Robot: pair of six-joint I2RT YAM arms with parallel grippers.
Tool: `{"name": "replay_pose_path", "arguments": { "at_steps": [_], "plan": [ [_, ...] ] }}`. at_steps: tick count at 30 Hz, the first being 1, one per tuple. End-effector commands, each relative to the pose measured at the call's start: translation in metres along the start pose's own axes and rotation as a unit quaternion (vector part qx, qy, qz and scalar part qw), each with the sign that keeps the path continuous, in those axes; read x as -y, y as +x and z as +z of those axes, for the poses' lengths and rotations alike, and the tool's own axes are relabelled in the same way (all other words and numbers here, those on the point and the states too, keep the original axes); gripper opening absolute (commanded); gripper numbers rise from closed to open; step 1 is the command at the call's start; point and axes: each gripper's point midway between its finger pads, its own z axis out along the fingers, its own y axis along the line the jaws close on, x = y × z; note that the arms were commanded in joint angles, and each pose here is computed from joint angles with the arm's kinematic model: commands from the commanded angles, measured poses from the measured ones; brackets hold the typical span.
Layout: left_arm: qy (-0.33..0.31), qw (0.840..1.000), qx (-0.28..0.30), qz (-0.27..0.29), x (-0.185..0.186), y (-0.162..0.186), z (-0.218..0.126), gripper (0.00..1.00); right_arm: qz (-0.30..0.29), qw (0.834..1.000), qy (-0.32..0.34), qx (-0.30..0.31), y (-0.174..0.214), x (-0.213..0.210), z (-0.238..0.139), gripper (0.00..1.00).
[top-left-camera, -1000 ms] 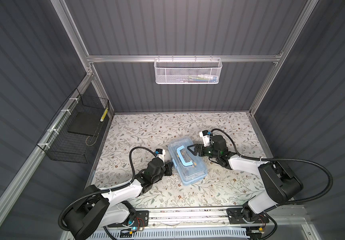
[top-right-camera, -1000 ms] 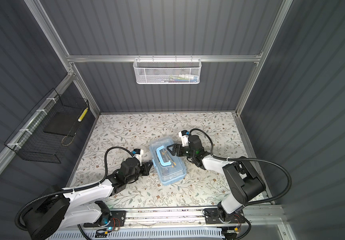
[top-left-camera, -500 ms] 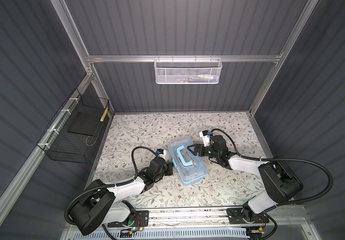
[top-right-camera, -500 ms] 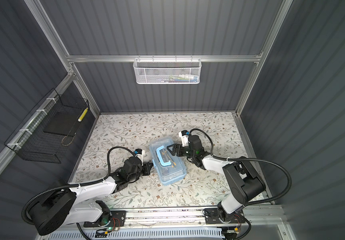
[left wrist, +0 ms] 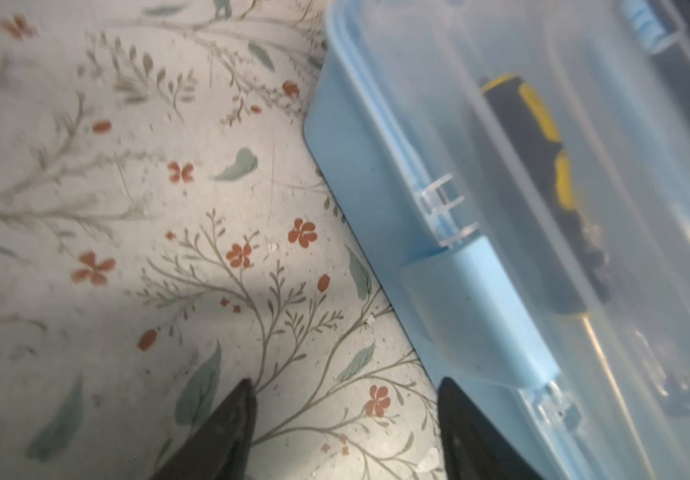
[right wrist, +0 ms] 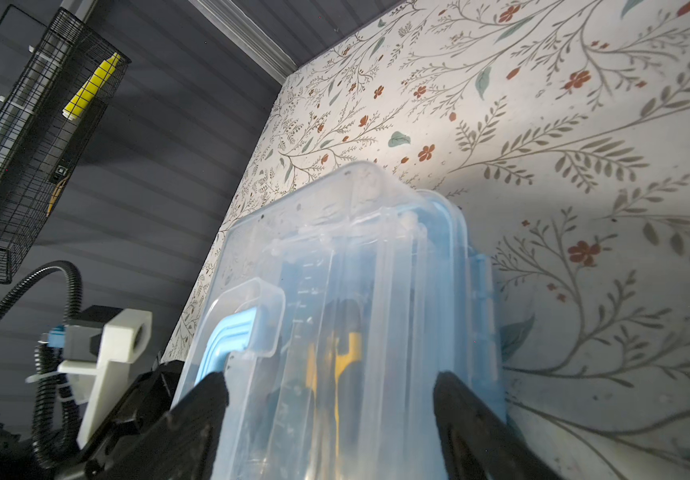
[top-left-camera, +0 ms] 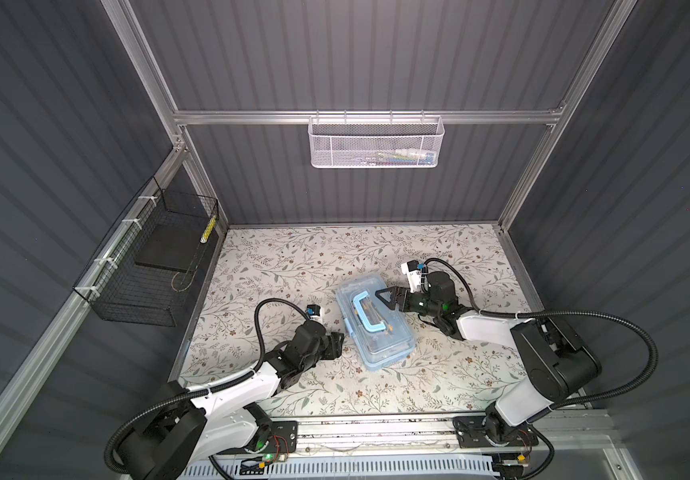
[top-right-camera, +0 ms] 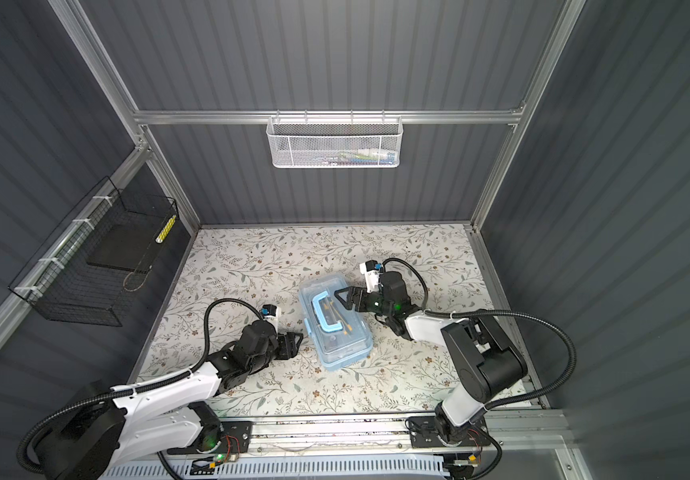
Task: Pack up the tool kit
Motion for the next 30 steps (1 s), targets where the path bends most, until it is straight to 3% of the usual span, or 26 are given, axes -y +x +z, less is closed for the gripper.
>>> {"name": "replay_pose_path", "arguments": {
  "at_steps": [1,5,10,15,23,30],
  "plan": [
    [0.043,0.999,-0.005,0.020,0.015,0.004,0.004,0.83,0.076,0.991,0.049,-0.101,0.065,0.033,0.000,0.81],
    [0.059,0.998,0.007,0.033,0.024,0.000,0.005,0.93,0.077,0.991,0.050,-0.101,0.064,0.033,0.000,0.81],
    [0.088,0.995,0.009,0.038,0.037,-0.002,0.011,0.93,0.077,0.990,0.052,-0.102,0.065,0.034,-0.001,0.81],
    [0.060,0.998,0.001,0.035,0.027,0.005,0.022,0.93,0.077,0.991,0.052,-0.100,0.065,0.033,-0.001,0.81],
    [-0.019,0.998,0.049,0.017,-0.002,-0.012,0.017,0.94,0.074,0.991,0.058,-0.095,0.064,0.034,-0.006,0.81],
    [-0.034,0.997,0.066,0.030,-0.001,-0.029,0.009,0.93,0.076,0.991,0.054,-0.095,0.065,0.034,-0.005,0.81]
  ]
}}
